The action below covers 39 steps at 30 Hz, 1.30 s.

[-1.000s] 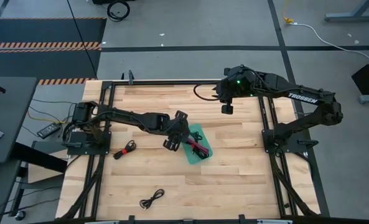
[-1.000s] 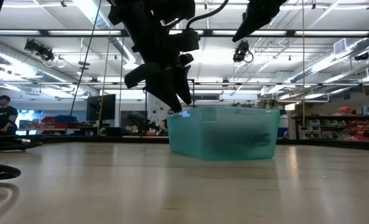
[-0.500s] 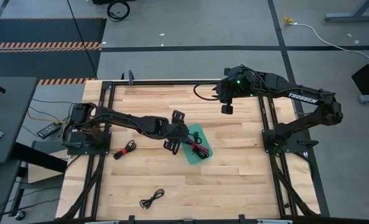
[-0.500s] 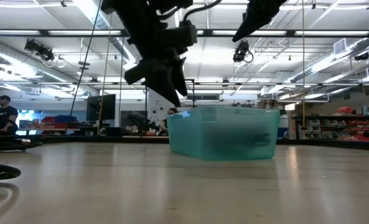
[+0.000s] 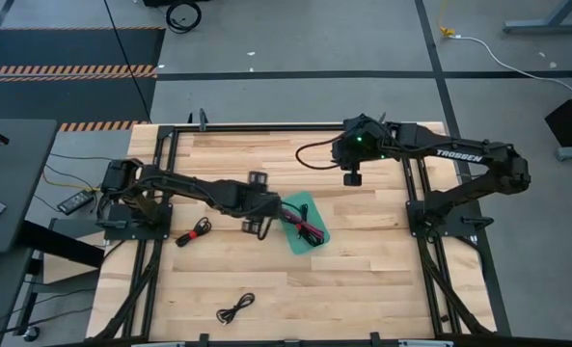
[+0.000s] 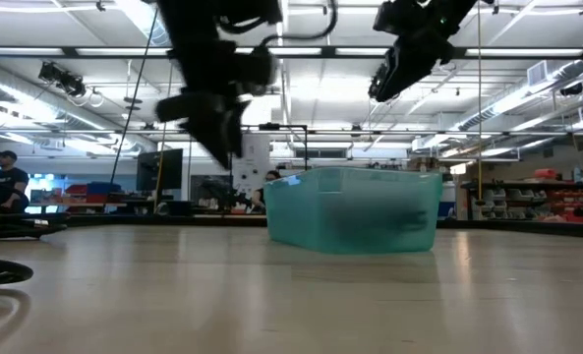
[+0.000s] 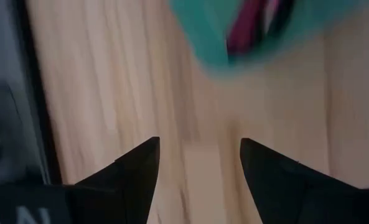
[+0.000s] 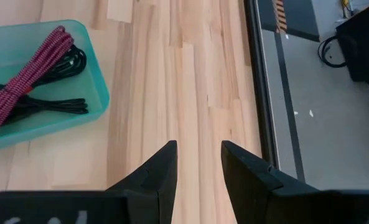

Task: Pick and place USB-C Cables
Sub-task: Put the top black charger cable into the green bin

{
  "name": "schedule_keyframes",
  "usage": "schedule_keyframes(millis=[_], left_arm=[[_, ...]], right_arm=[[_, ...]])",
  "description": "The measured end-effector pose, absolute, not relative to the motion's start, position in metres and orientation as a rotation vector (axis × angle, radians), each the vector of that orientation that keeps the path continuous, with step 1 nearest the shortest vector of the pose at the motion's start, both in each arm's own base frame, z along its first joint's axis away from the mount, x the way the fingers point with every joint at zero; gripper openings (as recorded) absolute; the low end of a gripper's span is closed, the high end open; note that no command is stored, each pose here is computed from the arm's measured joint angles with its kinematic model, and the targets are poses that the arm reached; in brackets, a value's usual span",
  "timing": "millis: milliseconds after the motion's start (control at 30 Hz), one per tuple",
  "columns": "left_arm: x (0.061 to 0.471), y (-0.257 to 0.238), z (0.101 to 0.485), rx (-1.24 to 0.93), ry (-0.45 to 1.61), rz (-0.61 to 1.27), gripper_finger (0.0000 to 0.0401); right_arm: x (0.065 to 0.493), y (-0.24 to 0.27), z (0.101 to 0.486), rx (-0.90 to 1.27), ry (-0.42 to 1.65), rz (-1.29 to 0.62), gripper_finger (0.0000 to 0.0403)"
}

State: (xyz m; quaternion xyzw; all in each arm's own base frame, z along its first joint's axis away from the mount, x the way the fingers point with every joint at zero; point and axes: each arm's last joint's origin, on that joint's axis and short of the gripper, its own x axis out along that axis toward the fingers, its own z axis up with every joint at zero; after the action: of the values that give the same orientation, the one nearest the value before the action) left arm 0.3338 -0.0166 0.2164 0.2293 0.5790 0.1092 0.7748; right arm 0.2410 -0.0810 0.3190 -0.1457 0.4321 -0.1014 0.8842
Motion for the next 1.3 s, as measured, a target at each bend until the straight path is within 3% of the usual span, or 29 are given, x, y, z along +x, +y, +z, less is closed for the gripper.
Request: schedule_keyframes(millis=[167,367,533,767,1000,1300], left_arm=[[0.309,-0.017,0.212,0.332,1.456,0.382,0.0231],[0.285,-0.031,0.216,-0.025,1.645,0.535,0.0231],[0.267,-0.053,0.220,-0.048,1.749,0.644,0.0218],[0.263,-0.078,0.216,-0.044,1.674,0.658,0.0174],[0.242,-0.093,0.187,-0.005,1.677,0.676,0.0126],[0.227,-0.097,0.175,-0.137,1.530,0.520,0.0103]], right_arm=[[0.241,-0.083,0.312,-0.299,0.906,-0.218,0.0130],[0.243,-0.085,0.315,-0.305,0.868,-0.231,0.0130],[0.244,-0.085,0.316,-0.307,0.852,-0.234,0.0130],[0.244,-0.085,0.316,-0.304,0.852,-0.232,0.0130],[0.244,-0.085,0.316,-0.299,0.850,-0.221,0.0130],[0.245,-0.085,0.317,-0.298,0.837,-0.217,0.0130]])
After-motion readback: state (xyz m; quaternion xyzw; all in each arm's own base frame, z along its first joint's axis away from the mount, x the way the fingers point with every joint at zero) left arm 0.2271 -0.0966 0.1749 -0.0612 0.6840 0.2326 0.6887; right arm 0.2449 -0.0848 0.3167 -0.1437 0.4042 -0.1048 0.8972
